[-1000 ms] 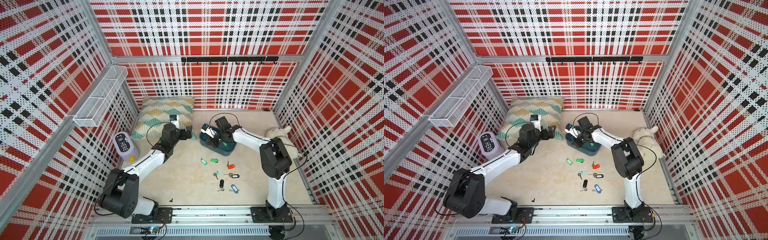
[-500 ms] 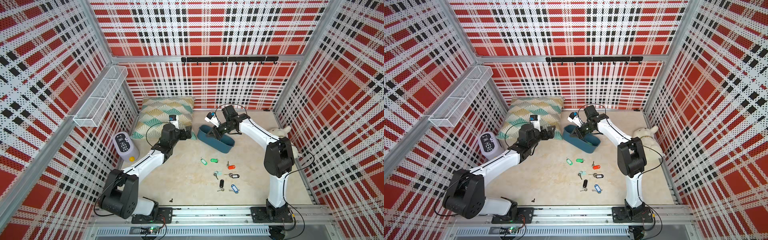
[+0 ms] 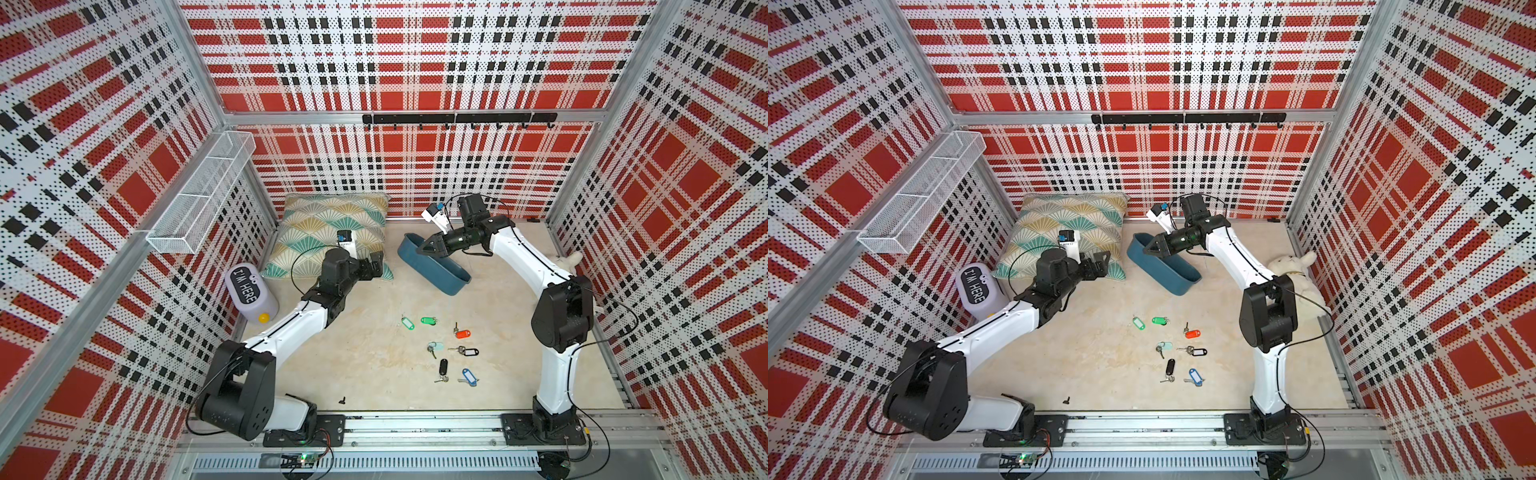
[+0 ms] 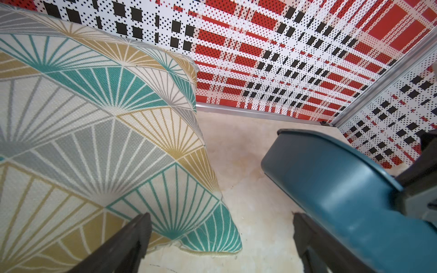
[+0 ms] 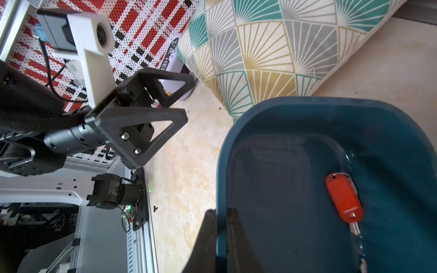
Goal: Take the keys out of the storage box
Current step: Adjust the storage box at the center of the board.
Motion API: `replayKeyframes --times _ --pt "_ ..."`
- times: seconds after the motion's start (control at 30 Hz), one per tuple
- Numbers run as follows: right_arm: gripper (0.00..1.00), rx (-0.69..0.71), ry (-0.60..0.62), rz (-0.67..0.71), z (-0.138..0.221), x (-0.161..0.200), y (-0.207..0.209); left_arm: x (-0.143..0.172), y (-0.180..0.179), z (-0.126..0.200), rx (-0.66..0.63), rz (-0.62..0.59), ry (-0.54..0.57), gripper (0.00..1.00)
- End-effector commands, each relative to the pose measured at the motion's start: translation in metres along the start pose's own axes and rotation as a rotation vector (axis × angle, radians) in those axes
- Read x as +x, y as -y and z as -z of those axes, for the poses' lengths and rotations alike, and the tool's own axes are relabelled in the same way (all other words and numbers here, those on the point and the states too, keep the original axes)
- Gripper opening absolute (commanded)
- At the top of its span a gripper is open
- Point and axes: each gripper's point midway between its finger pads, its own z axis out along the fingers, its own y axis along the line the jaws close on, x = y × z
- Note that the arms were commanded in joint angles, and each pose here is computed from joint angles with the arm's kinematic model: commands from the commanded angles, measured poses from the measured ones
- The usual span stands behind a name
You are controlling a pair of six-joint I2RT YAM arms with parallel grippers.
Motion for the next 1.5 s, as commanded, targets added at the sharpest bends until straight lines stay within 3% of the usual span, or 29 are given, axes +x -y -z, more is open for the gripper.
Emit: replayKeyframes --times 0.0,0.23,0.4,0.63,0.73,0.93,1.0,1.13,1.23,1.37,1.47 --pt "0.00 0.083 -0.027 -0.066 -0.010 0.004 0.026 -0.010 0.000 0.007 0.005 0.008 0.039 0.99" --pt "0.00 0.195 -0.128 0.142 -0.026 0.031 0.044 -0.011 0.000 0.008 0.006 0.010 0.044 0.99" --pt "0.00 0.147 -0.189 0.268 -0.042 0.055 0.038 -0.011 0.000 0.008 0.007 0.013 0.042 0.99" --pt "0.01 0.128 -0.286 0.277 -0.061 0.100 0.053 -0.013 0.003 0.011 0.022 0.026 0.055 0.99" --pt "0.11 0.109 -0.275 0.276 -0.060 0.104 0.048 -0.015 0.009 0.011 0.058 0.045 0.063 1.00" --pt "0.54 0.222 -0.150 0.288 -0.034 0.083 0.034 -0.016 0.025 -0.002 0.135 0.085 0.054 0.99" --pt "0.58 0.296 -0.056 0.276 -0.017 0.069 0.027 -0.015 0.031 -0.010 0.154 0.086 0.046 0.99" --pt "0.69 0.557 0.181 0.142 0.037 0.046 0.031 -0.009 0.045 -0.028 0.187 0.081 0.016 0.99" --pt "0.75 0.735 0.316 -0.050 0.079 0.060 0.047 0.001 0.054 -0.048 0.214 0.079 -0.025 0.99" --pt "0.80 0.806 0.348 -0.332 0.093 0.115 0.076 0.018 0.068 -0.080 0.242 0.078 -0.078 0.99" --pt "0.81 0.787 0.311 -0.415 0.082 0.141 0.087 0.035 0.077 -0.104 0.235 0.061 -0.139 0.99"
